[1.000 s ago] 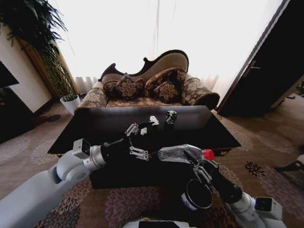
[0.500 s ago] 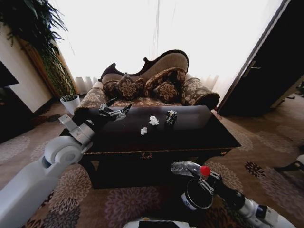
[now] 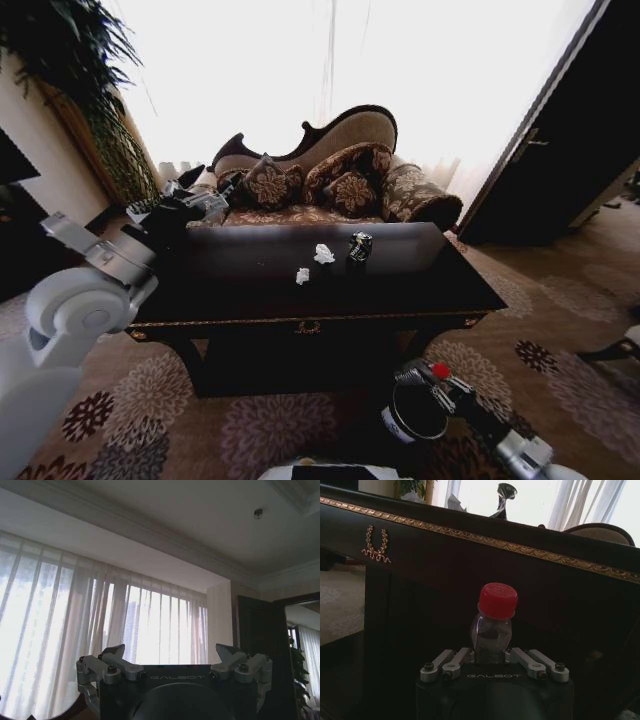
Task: Move to the front of the table and place the trash on the table into the trash bin.
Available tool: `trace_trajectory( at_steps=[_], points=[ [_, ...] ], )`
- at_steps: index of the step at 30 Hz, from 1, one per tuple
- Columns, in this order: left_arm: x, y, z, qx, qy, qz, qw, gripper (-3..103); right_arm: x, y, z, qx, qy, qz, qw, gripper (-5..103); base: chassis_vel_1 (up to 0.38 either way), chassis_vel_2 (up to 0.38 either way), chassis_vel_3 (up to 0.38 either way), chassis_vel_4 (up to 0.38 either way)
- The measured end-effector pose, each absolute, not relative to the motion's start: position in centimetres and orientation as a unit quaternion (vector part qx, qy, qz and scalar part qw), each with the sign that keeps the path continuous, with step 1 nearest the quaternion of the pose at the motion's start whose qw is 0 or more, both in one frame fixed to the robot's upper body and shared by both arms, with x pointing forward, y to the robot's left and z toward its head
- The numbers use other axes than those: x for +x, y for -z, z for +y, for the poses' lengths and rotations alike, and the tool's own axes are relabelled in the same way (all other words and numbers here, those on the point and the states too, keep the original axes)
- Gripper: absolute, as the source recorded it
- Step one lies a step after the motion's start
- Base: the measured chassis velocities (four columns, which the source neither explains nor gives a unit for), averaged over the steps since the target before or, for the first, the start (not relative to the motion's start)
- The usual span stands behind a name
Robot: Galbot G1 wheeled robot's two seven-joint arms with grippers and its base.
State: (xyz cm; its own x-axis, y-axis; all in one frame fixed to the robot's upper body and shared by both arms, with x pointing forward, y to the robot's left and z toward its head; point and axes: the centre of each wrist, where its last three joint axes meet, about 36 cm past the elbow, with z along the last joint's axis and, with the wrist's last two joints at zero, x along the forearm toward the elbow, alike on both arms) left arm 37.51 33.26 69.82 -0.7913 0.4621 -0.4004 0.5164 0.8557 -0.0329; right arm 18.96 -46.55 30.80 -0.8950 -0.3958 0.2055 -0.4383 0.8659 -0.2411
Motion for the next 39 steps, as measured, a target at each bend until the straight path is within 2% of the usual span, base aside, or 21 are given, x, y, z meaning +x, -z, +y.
trace_trajectory(
  at_steps=[7, 10, 18, 39],
  points=[
    [37.3, -70.3, 34.0, 0.238, 0.07, 0.948, 0.197, 100, 18.1, -27.4, -46.7, 0.144, -0.129, -0.973, 0.125, 21, 0.0, 0.0, 0.0, 0.0],
    [37.0, -70.3, 33.8, 0.243, 0.07, 0.947, 0.198, 100, 18.2, -25.0, -45.7, 0.065, -0.102, -0.981, 0.149, 21, 0.0, 0.0, 0.0, 0.0],
    [36.7, -70.4, 33.9, 0.246, 0.063, 0.947, 0.197, 100, 19.6, -22.0, -44.7, -0.03, -0.075, -0.983, 0.167, 21, 0.0, 0.0, 0.0, 0.0],
    [36.3, -70.2, 34.1, 0.253, 0.056, 0.946, 0.195, 100, 20.3, -20.7, -44.9, -0.04, -0.07, -0.98, 0.181, 21, 0.0, 0.0, 0.0, 0.0]
  ],
)
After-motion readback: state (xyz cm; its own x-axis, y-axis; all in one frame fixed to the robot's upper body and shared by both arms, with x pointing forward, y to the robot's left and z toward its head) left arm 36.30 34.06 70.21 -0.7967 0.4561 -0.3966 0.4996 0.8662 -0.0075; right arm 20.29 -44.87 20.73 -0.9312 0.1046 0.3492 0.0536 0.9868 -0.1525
